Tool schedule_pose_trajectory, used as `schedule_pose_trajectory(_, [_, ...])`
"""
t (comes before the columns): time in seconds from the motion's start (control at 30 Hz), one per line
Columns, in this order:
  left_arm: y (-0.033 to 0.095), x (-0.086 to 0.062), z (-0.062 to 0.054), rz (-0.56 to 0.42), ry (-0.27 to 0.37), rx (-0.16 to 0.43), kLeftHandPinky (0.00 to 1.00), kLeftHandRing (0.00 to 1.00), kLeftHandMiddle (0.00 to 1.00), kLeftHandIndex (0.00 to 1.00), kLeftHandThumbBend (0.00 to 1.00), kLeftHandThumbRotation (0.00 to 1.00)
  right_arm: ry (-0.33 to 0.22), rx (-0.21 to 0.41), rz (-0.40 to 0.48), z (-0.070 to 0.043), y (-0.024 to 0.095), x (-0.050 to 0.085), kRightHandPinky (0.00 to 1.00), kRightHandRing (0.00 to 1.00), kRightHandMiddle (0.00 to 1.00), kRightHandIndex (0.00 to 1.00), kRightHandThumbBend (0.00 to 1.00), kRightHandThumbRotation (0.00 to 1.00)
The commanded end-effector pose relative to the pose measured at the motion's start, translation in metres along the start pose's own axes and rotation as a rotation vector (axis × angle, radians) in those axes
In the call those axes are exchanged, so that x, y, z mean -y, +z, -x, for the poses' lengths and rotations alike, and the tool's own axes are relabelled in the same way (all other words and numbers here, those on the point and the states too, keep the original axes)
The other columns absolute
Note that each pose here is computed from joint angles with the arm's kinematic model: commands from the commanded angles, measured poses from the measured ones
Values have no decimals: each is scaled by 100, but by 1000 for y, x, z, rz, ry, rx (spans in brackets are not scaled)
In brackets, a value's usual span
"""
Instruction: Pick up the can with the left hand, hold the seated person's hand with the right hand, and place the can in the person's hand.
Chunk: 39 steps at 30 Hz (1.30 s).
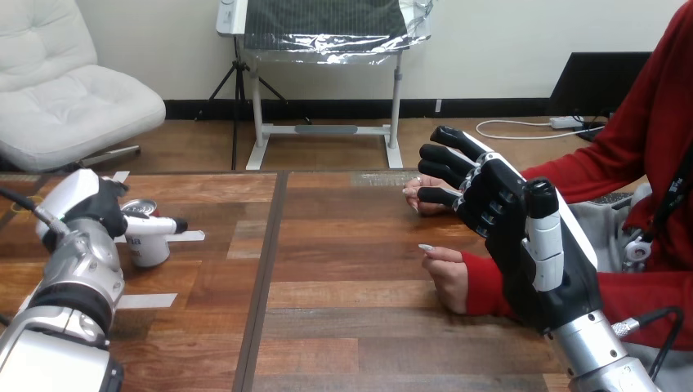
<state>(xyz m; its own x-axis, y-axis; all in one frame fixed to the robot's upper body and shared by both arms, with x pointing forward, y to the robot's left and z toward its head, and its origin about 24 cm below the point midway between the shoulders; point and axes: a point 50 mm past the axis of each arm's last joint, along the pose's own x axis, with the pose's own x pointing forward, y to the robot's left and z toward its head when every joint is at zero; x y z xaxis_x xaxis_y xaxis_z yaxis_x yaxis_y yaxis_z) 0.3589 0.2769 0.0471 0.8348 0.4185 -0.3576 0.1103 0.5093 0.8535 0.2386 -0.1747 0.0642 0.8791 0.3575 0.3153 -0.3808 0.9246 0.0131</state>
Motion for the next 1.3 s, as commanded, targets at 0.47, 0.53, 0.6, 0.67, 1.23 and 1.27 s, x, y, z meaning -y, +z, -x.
schedule_pose_trajectory(0.47, [15, -4, 0, 92, -31, 54, 69, 82, 87, 86, 78, 16, 9, 101, 27, -12, 18, 0, 76, 85, 84, 86, 89, 100])
schedule_pose_trajectory(0.53, [15, -4, 0, 90, -35, 53, 68, 81, 86, 85, 78, 15, 9, 101, 27, -12, 18, 0, 76, 85, 84, 86, 89, 100])
schedule_pose_trajectory(0.6, [16, -4, 0, 89, -38, 51, 67, 80, 85, 85, 77, 14, 8, 102, 27, -12, 18, 0, 76, 85, 84, 86, 89, 100])
schedule_pose_trajectory(0.67, [16, -5, 0, 90, -42, 48, 67, 80, 85, 85, 77, 14, 9, 102, 28, -12, 18, 0, 76, 85, 84, 86, 89, 100])
schedule_pose_trajectory(1.23, [16, -4, 0, 89, -58, 44, 65, 80, 86, 86, 76, 12, 8, 101, 23, -12, 19, 0, 77, 86, 85, 86, 90, 100])
schedule_pose_trajectory(1.27, [16, -4, 0, 85, -60, 44, 65, 80, 86, 86, 76, 12, 9, 100, 24, -11, 19, 0, 77, 86, 85, 86, 90, 100])
